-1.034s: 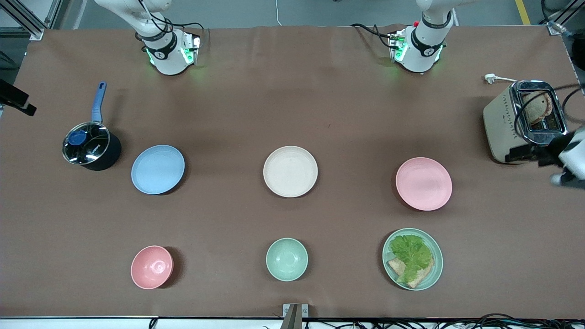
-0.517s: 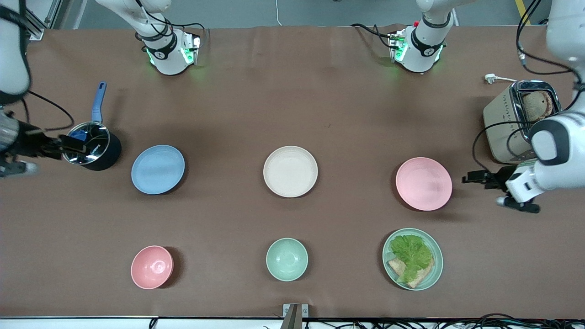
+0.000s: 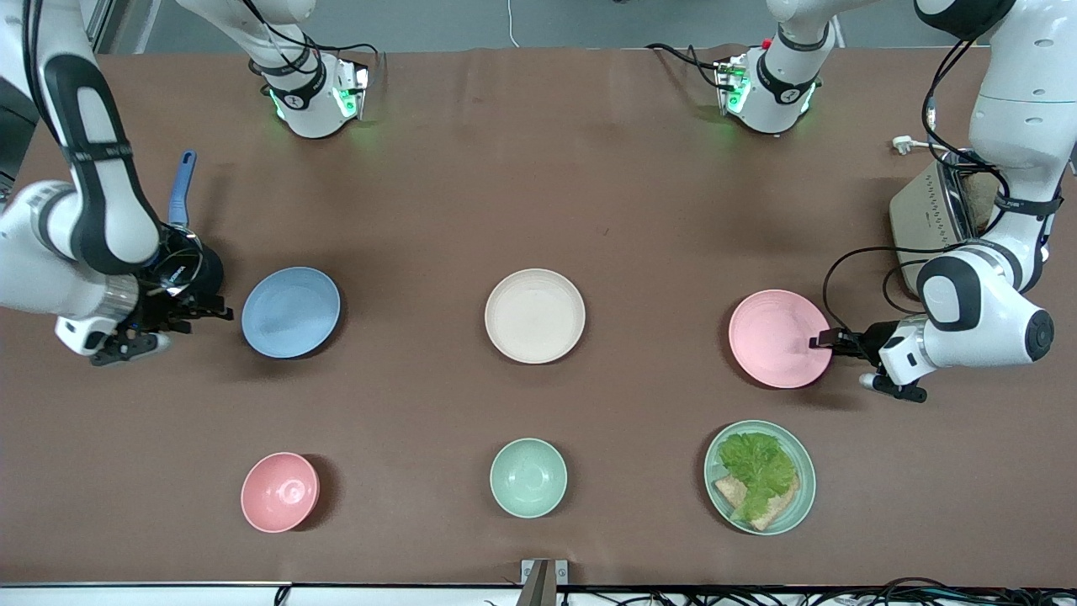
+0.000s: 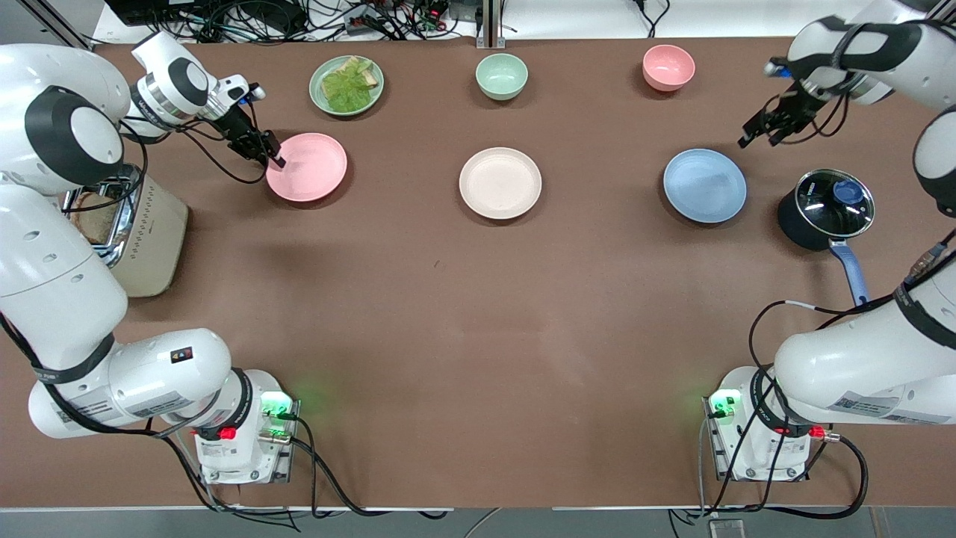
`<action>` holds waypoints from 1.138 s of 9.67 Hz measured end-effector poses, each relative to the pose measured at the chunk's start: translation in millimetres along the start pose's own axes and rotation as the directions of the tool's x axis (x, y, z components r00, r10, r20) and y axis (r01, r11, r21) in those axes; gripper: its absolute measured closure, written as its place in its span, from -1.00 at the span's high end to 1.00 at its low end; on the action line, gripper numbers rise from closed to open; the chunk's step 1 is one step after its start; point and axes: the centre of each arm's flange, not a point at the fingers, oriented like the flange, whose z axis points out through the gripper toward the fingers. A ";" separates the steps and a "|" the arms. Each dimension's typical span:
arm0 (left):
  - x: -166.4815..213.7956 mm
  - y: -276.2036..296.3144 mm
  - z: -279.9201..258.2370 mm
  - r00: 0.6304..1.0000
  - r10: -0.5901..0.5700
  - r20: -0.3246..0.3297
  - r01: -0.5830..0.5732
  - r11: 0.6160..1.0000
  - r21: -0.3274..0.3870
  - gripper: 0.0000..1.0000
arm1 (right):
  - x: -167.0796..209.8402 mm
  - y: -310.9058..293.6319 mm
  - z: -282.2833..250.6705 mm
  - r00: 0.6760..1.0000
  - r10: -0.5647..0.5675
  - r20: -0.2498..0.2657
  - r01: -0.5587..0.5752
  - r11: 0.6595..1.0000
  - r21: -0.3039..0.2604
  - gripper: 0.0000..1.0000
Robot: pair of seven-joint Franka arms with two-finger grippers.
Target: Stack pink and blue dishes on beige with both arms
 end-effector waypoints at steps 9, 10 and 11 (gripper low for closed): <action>32.6 306.0 -43.9 0.984 -0.178 0.020 0.178 0.984 -0.010 -0.86 | -30.4 11.8 77.8 0.998 -0.066 -0.008 0.066 0.992 0.105 0.17; 28.6 354.1 -21.2 0.978 -0.206 0.030 0.206 0.978 0.005 -0.86 | -31.1 11.1 78.5 0.998 -0.056 -0.009 0.057 0.991 0.118 -0.21; 24.6 390.4 2.0 0.971 -0.236 0.024 0.236 0.972 0.012 -0.86 | -31.4 11.0 78.5 0.999 -0.040 -0.016 0.041 0.991 0.131 -0.50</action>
